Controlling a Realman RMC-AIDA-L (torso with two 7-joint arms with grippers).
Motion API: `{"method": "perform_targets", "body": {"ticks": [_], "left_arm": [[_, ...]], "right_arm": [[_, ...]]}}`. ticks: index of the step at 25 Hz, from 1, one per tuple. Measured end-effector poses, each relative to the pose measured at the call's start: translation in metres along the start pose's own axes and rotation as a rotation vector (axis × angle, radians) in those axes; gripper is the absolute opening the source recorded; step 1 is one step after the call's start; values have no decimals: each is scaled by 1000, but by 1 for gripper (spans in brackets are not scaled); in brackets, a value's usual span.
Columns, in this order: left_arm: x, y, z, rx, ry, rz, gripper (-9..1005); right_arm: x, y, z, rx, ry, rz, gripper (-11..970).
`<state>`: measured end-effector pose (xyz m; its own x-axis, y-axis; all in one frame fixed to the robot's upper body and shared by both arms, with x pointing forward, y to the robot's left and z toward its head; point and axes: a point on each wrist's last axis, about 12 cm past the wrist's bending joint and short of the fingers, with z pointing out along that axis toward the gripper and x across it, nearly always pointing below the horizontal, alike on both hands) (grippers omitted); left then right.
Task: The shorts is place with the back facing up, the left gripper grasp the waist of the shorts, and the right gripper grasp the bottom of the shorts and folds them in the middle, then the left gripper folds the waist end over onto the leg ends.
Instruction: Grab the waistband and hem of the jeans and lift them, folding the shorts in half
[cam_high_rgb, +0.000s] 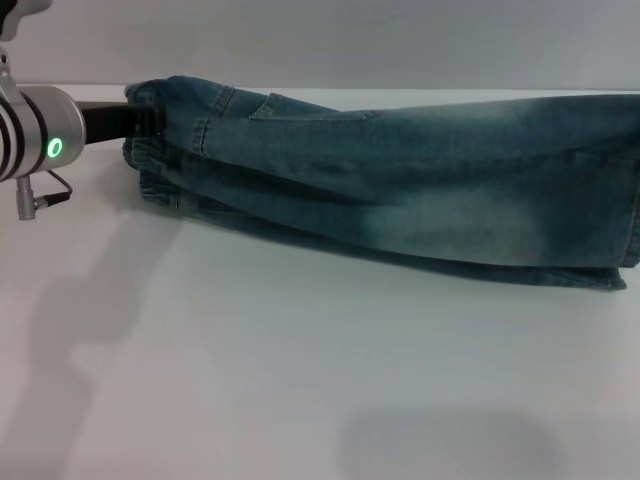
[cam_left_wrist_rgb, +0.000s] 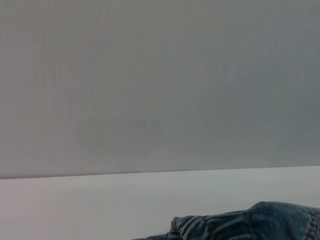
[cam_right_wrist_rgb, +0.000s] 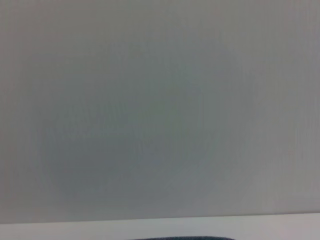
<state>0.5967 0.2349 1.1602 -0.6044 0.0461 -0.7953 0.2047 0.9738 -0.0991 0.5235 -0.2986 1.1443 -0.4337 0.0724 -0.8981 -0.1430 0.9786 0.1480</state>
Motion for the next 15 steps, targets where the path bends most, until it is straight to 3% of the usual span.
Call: {"method": "perform_targets", "body": {"ticks": [15], "left_arm": [[-1,-3,16,19,-19,-23,211]], "right_arm": [[9,-6,10,21,10,19,91]]}}
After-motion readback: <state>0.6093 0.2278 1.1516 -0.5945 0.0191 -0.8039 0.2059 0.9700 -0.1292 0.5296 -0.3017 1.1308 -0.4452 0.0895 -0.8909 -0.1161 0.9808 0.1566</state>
